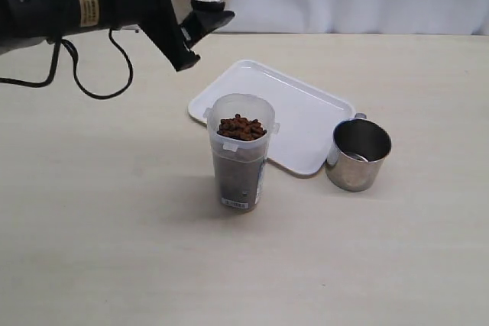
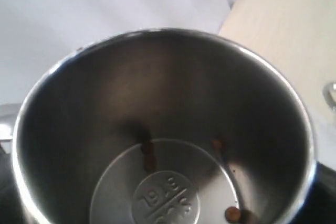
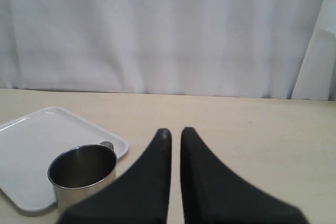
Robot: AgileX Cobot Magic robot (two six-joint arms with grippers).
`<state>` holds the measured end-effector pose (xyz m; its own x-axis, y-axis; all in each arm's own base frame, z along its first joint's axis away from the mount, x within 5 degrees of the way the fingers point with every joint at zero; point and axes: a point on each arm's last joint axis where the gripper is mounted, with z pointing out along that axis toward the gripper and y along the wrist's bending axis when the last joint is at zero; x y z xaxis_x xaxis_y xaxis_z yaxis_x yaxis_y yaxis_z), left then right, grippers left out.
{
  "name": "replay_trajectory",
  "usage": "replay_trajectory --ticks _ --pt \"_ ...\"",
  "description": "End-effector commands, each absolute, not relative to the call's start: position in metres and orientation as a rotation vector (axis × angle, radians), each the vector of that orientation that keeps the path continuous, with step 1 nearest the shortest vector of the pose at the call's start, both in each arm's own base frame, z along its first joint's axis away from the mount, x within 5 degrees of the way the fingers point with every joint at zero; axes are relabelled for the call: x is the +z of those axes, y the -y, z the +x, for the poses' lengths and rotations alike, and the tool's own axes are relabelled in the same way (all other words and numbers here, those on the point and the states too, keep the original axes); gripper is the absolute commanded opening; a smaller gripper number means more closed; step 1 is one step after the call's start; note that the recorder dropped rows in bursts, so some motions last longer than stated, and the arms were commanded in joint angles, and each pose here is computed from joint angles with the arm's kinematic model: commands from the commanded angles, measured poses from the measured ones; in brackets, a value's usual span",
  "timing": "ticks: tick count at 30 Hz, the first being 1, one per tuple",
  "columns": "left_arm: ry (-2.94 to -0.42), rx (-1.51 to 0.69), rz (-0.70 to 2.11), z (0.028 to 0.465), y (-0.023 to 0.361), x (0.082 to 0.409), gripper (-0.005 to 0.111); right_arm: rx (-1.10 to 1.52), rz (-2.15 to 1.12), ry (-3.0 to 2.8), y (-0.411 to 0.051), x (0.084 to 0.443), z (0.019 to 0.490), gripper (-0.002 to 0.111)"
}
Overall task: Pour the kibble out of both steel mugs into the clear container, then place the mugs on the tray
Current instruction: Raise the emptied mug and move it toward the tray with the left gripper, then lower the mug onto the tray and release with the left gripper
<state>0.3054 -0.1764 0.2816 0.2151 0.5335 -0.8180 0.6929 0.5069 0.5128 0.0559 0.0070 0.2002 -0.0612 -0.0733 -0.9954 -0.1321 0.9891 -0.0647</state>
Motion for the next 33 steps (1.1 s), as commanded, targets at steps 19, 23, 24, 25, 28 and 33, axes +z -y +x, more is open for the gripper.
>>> replay_trajectory --ticks 19,23,24,25,28,33 --pt "-1.793 -0.650 0.831 0.427 0.189 0.122 0.000 0.045 -0.157 -1.636 -0.007 0.199 0.056 0.005" --pt "-1.794 -0.682 0.851 0.428 0.196 0.109 0.000 0.045 -0.157 -1.636 -0.007 0.199 0.056 0.005" --pt "-1.791 -0.693 0.853 0.426 0.198 0.108 0.000 0.045 -0.157 -1.636 -0.007 0.199 0.056 0.005" --pt "-1.798 -0.696 0.853 0.426 0.199 0.105 0.000 0.045 -0.157 -1.636 -0.007 0.199 0.056 0.005" --pt "-1.808 -0.704 0.876 0.423 0.205 0.095 0.000 0.045 -0.157 -1.636 -0.007 0.199 0.056 0.005" --pt "-1.829 -0.733 0.878 0.421 0.207 0.078 0.000 0.045 -0.157 -1.636 -0.007 0.199 0.056 0.005"
